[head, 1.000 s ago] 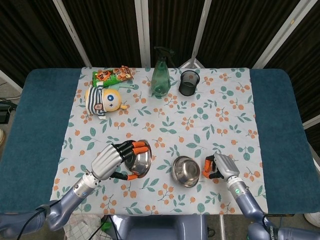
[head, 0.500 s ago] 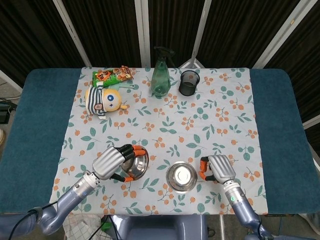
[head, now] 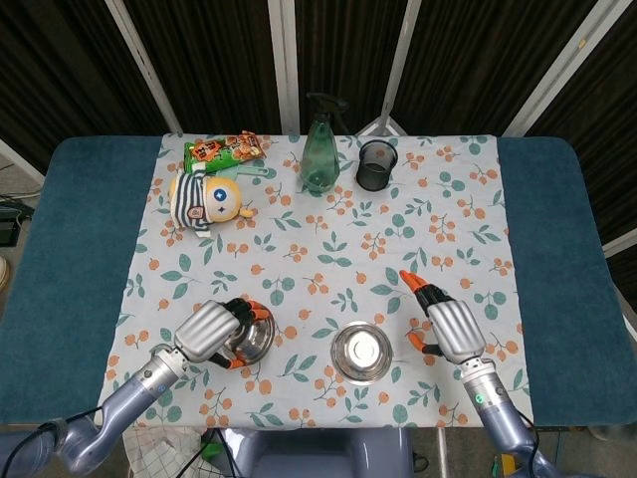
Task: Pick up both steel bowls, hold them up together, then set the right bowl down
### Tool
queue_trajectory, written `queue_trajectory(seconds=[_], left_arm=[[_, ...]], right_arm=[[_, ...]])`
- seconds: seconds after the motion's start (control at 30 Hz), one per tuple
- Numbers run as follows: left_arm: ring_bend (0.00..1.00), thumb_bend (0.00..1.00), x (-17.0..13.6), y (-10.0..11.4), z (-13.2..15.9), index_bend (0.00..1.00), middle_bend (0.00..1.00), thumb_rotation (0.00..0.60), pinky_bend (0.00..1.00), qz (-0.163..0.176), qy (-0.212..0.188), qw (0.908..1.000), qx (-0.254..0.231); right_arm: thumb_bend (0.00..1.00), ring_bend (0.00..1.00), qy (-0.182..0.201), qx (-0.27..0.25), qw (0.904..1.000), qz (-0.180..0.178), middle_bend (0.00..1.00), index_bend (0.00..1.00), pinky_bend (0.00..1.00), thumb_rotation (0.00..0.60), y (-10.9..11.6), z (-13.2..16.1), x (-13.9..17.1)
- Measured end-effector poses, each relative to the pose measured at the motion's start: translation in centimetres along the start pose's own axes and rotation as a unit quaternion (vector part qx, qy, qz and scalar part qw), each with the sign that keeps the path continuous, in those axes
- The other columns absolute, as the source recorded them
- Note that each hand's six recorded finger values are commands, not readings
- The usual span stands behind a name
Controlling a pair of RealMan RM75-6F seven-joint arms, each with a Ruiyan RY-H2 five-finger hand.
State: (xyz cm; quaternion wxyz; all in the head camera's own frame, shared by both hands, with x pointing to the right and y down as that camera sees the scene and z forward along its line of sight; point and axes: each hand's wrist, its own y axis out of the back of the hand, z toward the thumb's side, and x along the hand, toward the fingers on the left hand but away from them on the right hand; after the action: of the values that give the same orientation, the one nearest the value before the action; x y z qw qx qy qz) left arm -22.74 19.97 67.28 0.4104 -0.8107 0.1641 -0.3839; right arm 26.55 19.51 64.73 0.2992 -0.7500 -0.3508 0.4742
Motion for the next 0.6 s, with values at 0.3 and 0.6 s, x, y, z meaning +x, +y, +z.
queue_trajectory(seconds=[0.3, 0.6], left_arm=[[0.17, 0.16, -0.5, -2.1, -0.8, 0.01, 0.19, 0.589, 0.44, -0.03, 0.027, 0.9992, 0.002], [0.0, 0.1, -1.5, -1.2, -0.6, 0.0, 0.0, 0.269, 0.25, -0.026, 0.028, 0.9992, -0.007]], right_arm=[[0.34, 0.13, 0.003, -0.005, 1.0, 0.0, 0.07, 0.0, 0.4, 0.6, 0.8, 0.0, 0.5], [0.34, 0.08, 0.006, -0.01, 0.9999, -0.005, 0.03, 0.0, 0.37, 0.6, 2.0, 0.3, 1.4]])
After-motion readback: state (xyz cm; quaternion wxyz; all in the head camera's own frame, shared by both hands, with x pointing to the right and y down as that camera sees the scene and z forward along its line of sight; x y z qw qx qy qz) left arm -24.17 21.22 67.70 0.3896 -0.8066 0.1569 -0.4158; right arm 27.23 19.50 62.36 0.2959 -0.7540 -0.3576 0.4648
